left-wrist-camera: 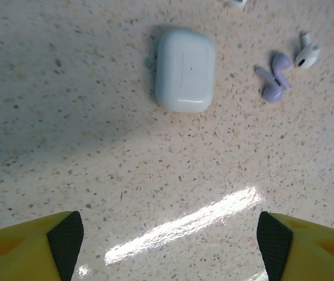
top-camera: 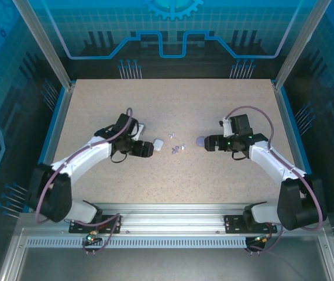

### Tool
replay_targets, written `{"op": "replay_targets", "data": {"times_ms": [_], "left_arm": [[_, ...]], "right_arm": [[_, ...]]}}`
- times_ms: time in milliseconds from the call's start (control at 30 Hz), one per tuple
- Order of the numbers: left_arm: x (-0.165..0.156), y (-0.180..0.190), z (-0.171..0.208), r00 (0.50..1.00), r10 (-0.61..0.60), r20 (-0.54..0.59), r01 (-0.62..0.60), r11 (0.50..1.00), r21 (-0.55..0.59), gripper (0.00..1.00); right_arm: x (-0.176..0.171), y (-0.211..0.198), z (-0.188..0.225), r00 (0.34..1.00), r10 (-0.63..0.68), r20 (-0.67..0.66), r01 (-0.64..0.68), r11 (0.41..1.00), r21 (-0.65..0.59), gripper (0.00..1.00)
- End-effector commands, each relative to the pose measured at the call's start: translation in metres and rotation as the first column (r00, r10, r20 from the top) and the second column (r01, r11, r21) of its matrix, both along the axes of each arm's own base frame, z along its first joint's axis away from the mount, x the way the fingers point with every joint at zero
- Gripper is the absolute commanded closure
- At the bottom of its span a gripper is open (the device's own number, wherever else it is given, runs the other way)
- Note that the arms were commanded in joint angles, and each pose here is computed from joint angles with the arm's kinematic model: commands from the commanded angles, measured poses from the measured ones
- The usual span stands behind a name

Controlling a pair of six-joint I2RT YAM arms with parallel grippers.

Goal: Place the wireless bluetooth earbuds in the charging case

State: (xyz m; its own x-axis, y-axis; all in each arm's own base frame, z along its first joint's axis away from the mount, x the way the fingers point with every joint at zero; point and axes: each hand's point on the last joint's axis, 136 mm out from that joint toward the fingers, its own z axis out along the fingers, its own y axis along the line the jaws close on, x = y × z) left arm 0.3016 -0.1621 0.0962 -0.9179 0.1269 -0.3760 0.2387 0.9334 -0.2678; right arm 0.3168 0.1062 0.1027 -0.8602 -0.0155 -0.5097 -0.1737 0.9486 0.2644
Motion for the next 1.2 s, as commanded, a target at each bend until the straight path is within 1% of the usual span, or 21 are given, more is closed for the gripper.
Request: {"op": "replay_targets", "data": {"times_ms": [0,33,100,200,533,767,1000,1067,1167], "left_arm": [[-0.003,-0.014,-0.004,0.994,-0.08,-0.068,0.082,0.996,0.037,0.2],[0.0,-0.017,-0.008,0.993,-0.088,-0.076,0.092,0.994,0.06,0.22],[0.006,-0.02,-0.014,0.993,-0.082,-0.083,0.09,0.991,0.103,0.22],[0.016,-0.023,-0.02,0.993,-0.077,-0.093,0.089,0.987,0.132,0.22],[0.045,-0.042,-0.045,0.982,-0.115,-0.151,0.139,0.978,0.157,0.28],[0.053,-0.043,-0.063,0.976,-0.115,-0.187,0.151,0.97,0.193,0.32],[0.055,-0.048,-0.072,0.971,-0.122,-0.203,0.161,0.97,0.184,0.34],[0.057,-0.046,-0.074,0.973,-0.116,-0.201,0.157,0.968,0.198,0.35],[0.058,-0.044,-0.079,0.971,-0.112,-0.213,0.158,0.964,0.215,0.38]], "right_arm": [[-0.003,0.009,0.005,0.999,0.028,-0.02,-0.028,1.0,0.006,0.0],[-0.003,0.009,0.003,0.999,0.023,-0.026,-0.023,1.0,0.0,0.0],[-0.004,0.007,0.0,0.999,0.017,-0.037,-0.017,1.0,-0.011,0.0],[-0.005,0.008,-0.003,0.999,0.021,-0.047,-0.022,1.0,-0.017,0.0],[-0.008,0.008,-0.003,0.998,0.037,-0.052,-0.039,0.999,-0.034,0.0],[-0.009,0.007,-0.002,0.998,0.035,-0.054,-0.037,0.998,-0.044,0.0],[-0.01,0.007,-0.004,0.997,0.032,-0.064,-0.035,0.999,-0.042,0.0],[-0.01,0.007,-0.004,0.997,0.029,-0.066,-0.032,0.999,-0.042,0.0],[-0.01,0.008,-0.002,0.998,0.031,-0.06,-0.033,0.999,-0.036,0.0]]}}
